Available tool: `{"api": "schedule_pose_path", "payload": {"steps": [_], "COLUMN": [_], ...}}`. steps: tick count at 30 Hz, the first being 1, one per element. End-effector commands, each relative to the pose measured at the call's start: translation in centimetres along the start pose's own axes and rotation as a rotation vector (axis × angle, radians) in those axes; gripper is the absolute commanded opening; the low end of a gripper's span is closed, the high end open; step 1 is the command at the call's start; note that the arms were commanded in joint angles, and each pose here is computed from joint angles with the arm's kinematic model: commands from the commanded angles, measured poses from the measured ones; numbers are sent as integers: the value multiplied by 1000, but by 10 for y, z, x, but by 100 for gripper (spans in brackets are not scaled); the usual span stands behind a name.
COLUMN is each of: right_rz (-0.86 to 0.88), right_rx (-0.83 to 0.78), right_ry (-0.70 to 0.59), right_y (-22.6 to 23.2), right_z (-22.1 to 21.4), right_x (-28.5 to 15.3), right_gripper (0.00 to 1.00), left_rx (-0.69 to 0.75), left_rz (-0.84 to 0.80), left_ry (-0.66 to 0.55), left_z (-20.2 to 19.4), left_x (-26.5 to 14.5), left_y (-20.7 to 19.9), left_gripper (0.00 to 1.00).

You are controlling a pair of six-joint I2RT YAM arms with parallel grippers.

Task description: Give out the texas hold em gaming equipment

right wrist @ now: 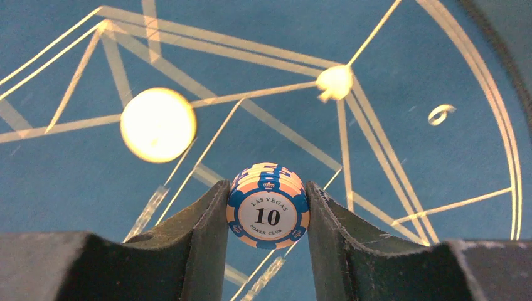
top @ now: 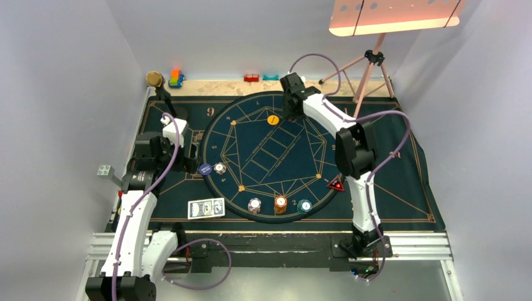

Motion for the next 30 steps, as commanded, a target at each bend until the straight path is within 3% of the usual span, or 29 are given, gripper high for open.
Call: {"api": "schedule_pose_path", "payload": {"steps": [1, 16, 23, 30], "right_rz": [-17, -6, -3, 30], "right_rx": [57, 44, 36, 28], "right_ry": [-51, 49, 70, 27], "right_y": [-7, -8, -8, -4], "right_z": [32, 7, 2, 19], "right_x": [15, 63, 66, 40], "right_gripper": [0, 2, 46, 78], "left_rx": [8, 8, 8, 10], "left_rz": [-1, -4, -4, -10], "left_ry": [-40, -37, -36, -40], "left_z": [5, 5, 5, 5], "left_x": [-1, -1, -1, -1], "left_y": [1, 1, 1, 0], "left_gripper": [100, 100, 100, 100]}}
Point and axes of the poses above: each gripper's point midway between its finger pads, its own x axis out along the fingers, its own y axis along the line the jaws close on, z = x × y, the point moved 9 cm from there along -x, back along the fingers, and after that the axes turned 4 degrees about x, right-handed, at the moved point
